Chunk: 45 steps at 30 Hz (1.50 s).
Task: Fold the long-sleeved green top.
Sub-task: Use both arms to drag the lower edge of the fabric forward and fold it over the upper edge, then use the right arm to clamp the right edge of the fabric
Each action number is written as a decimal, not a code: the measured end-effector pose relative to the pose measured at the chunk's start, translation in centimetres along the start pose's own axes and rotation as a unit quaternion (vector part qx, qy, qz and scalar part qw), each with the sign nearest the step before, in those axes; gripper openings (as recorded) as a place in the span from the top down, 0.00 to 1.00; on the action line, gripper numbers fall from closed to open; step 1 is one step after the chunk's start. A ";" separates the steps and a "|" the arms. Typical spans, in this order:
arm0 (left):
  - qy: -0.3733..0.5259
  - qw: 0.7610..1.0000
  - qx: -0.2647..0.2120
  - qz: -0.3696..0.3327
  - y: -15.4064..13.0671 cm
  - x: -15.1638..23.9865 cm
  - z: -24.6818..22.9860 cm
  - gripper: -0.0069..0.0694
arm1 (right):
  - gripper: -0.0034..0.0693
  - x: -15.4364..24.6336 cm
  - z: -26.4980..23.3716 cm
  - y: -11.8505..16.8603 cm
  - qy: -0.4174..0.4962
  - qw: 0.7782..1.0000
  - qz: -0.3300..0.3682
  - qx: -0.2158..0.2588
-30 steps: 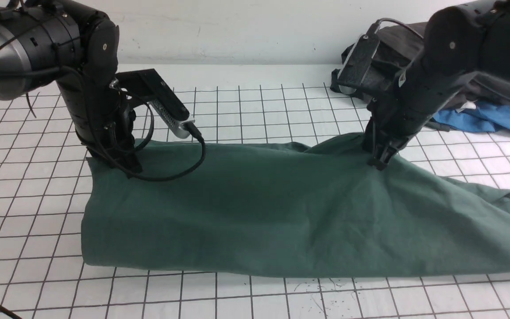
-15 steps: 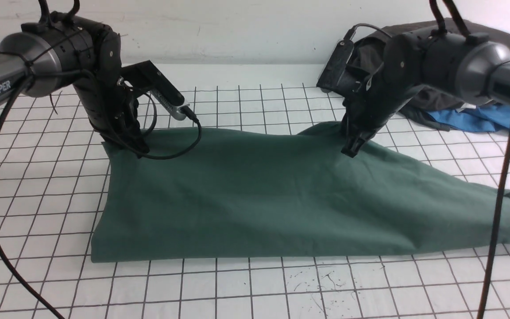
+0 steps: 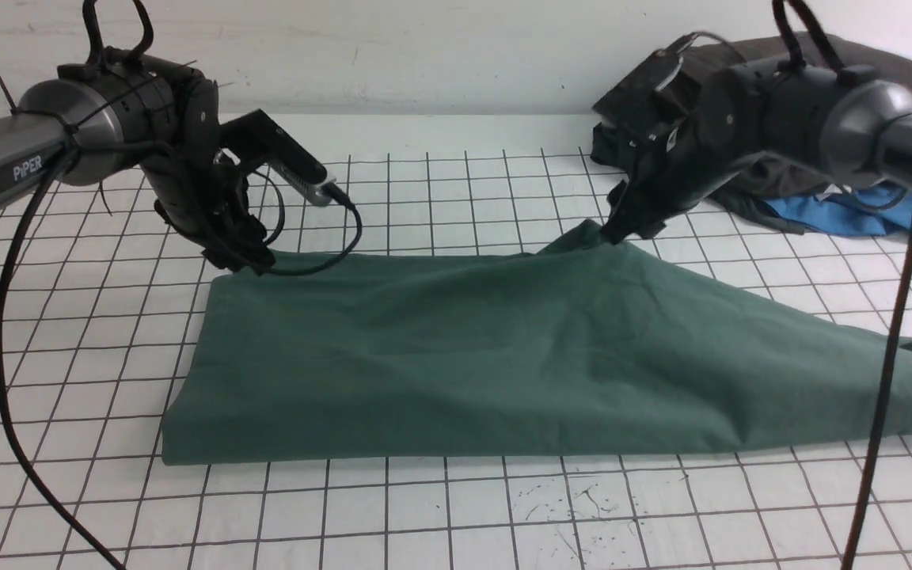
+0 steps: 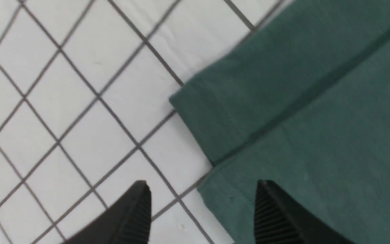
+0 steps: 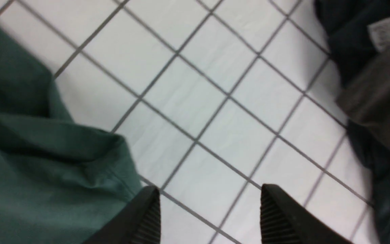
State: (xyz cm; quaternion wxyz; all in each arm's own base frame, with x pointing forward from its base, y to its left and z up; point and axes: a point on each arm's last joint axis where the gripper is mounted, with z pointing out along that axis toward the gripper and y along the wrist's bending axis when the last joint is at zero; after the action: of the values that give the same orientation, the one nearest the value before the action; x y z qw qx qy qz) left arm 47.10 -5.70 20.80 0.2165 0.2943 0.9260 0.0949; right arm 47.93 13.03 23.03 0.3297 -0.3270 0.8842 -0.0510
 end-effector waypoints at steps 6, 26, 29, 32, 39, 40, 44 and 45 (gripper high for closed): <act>-0.006 0.997 0.004 -0.080 1.5 -1.8 -4.7 0.28 | 0.32 0.2 -7.8 -4.6 0.038 0.996 0.075 0.038; -0.022 0.984 0.172 -0.031 -3.8 -4.1 -9.4 0.92 | 0.32 17.2 -7.6 -7.1 0.250 0.922 0.297 0.000; -0.023 0.984 0.173 -0.031 -3.8 -4.1 -9.4 0.92 | 0.32 18.8 -7.1 -7.8 0.251 0.916 0.312 0.024; -0.023 0.984 0.173 -0.030 -3.8 -4.1 -9.4 0.92 | 0.30 19.9 -6.2 -8.6 0.254 0.911 0.324 0.031; -0.023 0.984 0.173 -0.029 -3.8 -4.1 -9.4 0.92 | 0.27 22.3 -2.4 -8.8 0.262 0.901 0.346 0.021; -0.023 0.984 0.173 -0.029 -3.8 -4.1 -9.4 0.92 | 0.27 22.3 -2.3 -8.8 0.262 0.901 0.346 0.021; -0.024 0.984 0.173 -0.026 -3.8 -4.1 -9.4 0.92 | 0.27 22.2 -2.1 -8.7 0.260 0.904 0.340 0.013; -0.024 0.984 0.173 -0.026 -3.8 -4.1 -9.4 0.92 | 0.29 22.2 -2.0 -8.7 0.259 0.905 0.337 0.008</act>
State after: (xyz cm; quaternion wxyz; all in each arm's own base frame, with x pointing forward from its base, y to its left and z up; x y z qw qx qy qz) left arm 43.87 -11.65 29.38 0.1866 0.3056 0.9303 -0.0797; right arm 38.84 -7.59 15.09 0.0892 0.0175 0.9955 -0.0270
